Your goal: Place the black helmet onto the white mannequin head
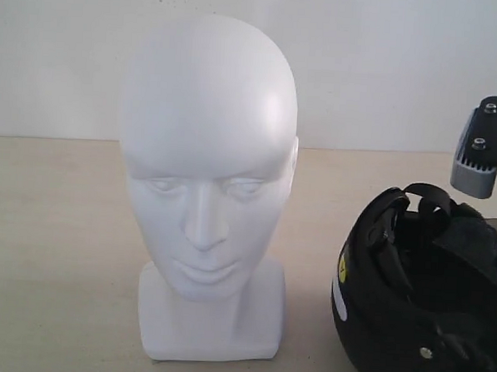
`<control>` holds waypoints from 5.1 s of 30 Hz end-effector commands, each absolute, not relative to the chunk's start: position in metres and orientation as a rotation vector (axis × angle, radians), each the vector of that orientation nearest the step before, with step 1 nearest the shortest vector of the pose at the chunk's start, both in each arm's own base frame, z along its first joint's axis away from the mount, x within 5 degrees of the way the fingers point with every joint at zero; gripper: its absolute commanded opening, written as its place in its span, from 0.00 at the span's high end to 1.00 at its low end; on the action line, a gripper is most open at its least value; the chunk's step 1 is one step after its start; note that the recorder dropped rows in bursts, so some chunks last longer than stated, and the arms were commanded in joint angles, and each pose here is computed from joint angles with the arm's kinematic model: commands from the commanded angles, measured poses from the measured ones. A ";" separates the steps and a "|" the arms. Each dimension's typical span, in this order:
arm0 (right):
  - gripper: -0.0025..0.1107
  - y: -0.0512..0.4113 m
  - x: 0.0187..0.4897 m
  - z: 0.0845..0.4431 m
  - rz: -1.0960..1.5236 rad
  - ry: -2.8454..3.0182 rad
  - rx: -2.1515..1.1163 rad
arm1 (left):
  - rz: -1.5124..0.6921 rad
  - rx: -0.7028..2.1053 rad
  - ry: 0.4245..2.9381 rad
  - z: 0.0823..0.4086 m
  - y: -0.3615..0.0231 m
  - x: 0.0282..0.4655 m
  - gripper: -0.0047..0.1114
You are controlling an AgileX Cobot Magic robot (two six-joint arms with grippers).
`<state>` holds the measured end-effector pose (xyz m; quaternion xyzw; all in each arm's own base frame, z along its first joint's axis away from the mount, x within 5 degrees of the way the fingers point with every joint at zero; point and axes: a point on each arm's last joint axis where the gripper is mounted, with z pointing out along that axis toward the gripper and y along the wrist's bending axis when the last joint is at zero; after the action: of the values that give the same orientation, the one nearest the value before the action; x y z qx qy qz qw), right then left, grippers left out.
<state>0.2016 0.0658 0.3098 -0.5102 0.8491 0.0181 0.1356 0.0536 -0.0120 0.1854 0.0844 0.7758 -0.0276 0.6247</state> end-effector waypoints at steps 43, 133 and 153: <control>0.37 0.143 0.156 0.254 0.274 2.556 -1.168 | -0.058 0.189 1.771 0.186 -0.012 0.054 0.92; 0.59 0.091 0.141 0.186 -0.238 2.367 -1.384 | -0.058 0.189 1.771 0.186 -0.012 0.054 0.92; 0.98 0.115 0.160 0.199 0.004 2.503 -0.890 | -0.058 0.189 1.771 0.186 -0.012 0.054 0.92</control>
<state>0.1556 0.1082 0.1900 -0.3570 0.9066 -0.0269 0.2233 0.0536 -0.0120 0.1854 0.0844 0.7758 -0.0276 0.6247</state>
